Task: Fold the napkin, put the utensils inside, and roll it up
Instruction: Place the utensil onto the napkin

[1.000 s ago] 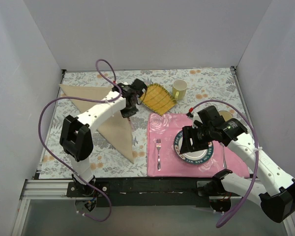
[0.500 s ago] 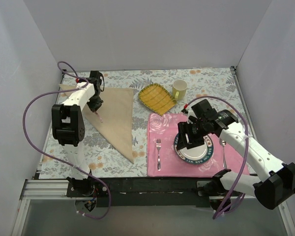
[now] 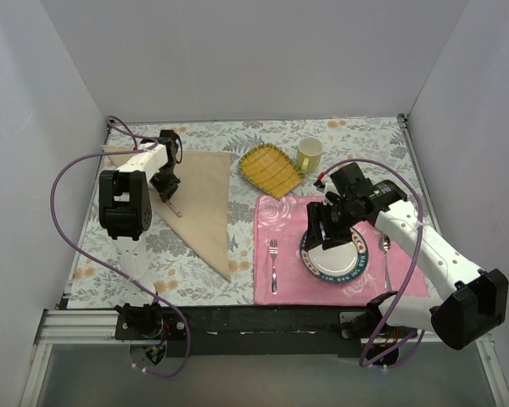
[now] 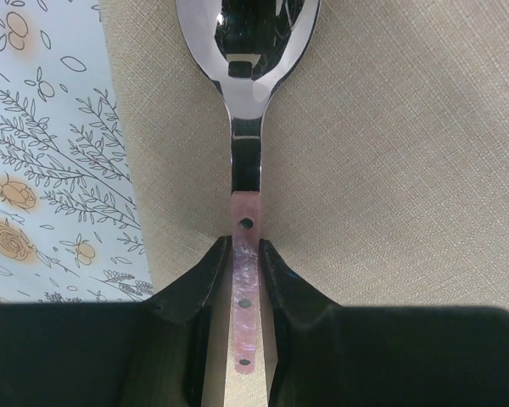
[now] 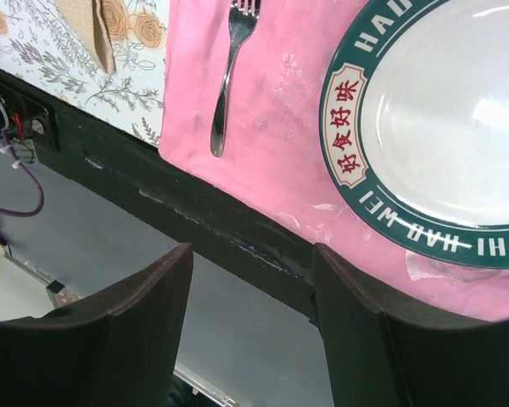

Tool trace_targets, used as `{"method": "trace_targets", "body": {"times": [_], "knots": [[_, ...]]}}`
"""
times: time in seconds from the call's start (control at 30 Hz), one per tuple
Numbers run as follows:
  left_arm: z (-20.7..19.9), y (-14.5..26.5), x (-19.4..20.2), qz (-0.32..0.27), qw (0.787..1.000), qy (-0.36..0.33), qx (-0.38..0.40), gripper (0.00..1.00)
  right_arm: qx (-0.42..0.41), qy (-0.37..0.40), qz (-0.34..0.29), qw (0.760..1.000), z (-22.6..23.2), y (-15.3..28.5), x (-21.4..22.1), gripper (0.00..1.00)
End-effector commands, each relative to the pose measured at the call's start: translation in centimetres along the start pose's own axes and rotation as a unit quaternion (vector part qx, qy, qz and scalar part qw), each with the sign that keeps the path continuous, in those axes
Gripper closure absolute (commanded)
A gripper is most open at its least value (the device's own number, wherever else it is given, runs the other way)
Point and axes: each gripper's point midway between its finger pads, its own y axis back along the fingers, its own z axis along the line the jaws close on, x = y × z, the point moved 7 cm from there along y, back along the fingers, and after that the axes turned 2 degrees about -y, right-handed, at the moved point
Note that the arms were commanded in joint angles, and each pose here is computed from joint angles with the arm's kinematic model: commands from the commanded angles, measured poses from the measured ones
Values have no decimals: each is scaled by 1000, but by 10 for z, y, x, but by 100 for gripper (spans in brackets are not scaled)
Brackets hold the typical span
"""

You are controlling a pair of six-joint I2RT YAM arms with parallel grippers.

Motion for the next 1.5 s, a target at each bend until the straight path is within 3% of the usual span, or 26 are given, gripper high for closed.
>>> {"method": "trace_targets", "body": {"times": [0.0,1.17,1.47], "knots": [[5,18,-13,-26,999,24,7,100,-7,9,-8,1000,1,4,-6,34],[20,18,1,-22,1000,5,5,100,-20,-7,-9,1000,-3,2,1,34],[22,25,0,-31,999,5,16,77,-21,-8,-7,1000,-4,0,2,34]]}}
